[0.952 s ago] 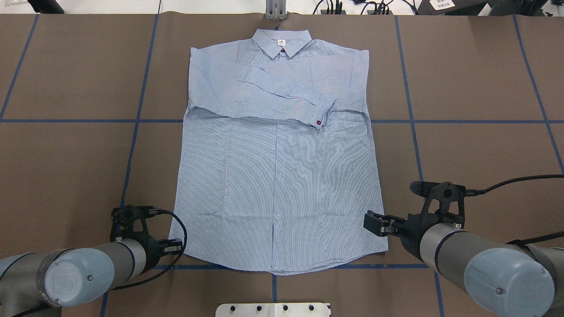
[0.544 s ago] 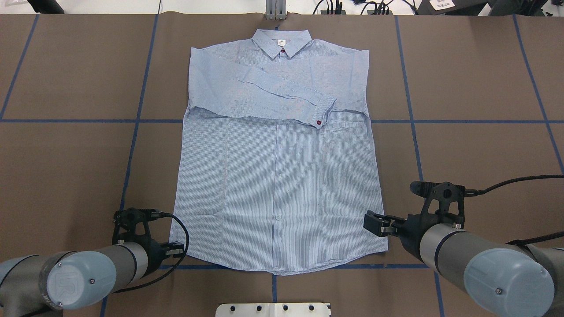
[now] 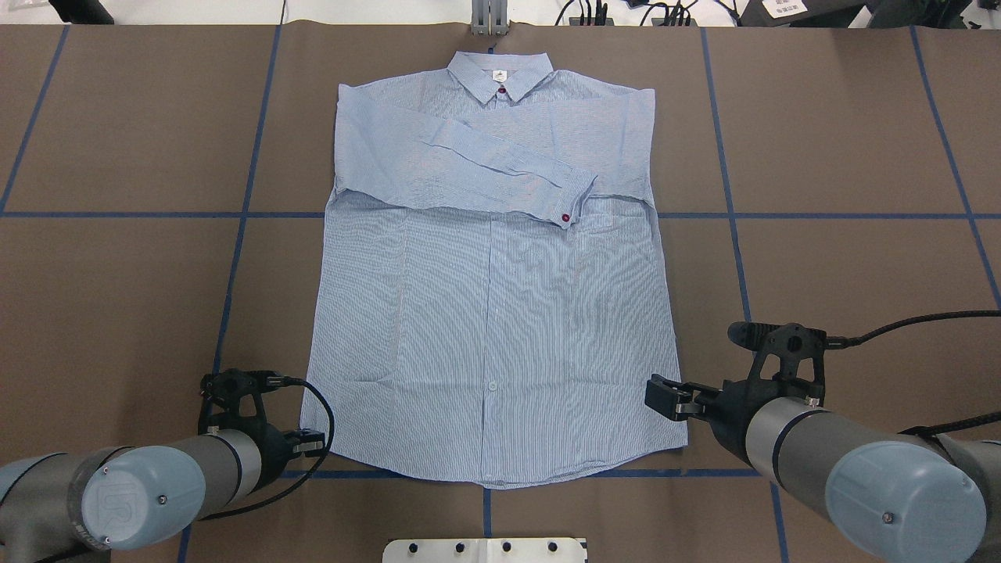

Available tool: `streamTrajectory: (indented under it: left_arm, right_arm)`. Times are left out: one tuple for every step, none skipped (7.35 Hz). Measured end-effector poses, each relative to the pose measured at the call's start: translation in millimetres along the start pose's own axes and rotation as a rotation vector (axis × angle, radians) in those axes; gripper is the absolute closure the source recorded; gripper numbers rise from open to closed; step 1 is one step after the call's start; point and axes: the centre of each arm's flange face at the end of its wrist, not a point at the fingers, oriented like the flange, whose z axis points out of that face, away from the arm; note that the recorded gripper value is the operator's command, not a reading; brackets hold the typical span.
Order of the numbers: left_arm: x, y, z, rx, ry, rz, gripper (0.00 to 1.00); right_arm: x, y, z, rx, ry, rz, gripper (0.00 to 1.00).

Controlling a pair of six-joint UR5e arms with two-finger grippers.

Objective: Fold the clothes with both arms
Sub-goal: 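Adjust the right gripper onto the hem corner and close both grippers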

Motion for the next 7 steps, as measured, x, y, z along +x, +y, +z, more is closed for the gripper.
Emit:
streamTrajectory:
  left_arm:
    - [1, 0, -1, 0.001, 0.003, -0.004, 1.00]
    - [3, -1, -1, 0.001, 0.007, -0.007, 1.00]
    - [4, -1, -3, 0.002, 0.012, -0.009, 1.00]
    - [6, -1, -4, 0.003, 0.017, -0.010, 1.00]
    - [8, -2, -6, 0.005, 0.023, -0.015, 1.00]
    - [10, -3, -9, 0.016, 0.030, -0.026, 1.00]
    - [12, -5, -13, 0.033, 0.038, -0.036, 1.00]
  right_arm:
    - [10, 4, 2, -0.004, -0.017, 0.002, 0.01]
    - [26, 8, 4, -0.006, -0.033, 0.002, 0.02]
    - [43, 14, 9, 0.001, -0.037, 0.008, 0.02]
    - [53, 22, 16, 0.017, -0.026, 0.020, 0.07]
    - [60, 32, 25, 0.032, -0.012, 0.028, 0.22]
    - [64, 42, 34, 0.045, 0.001, 0.037, 0.36]
    - [66, 50, 39, 0.053, 0.007, 0.060, 0.47]
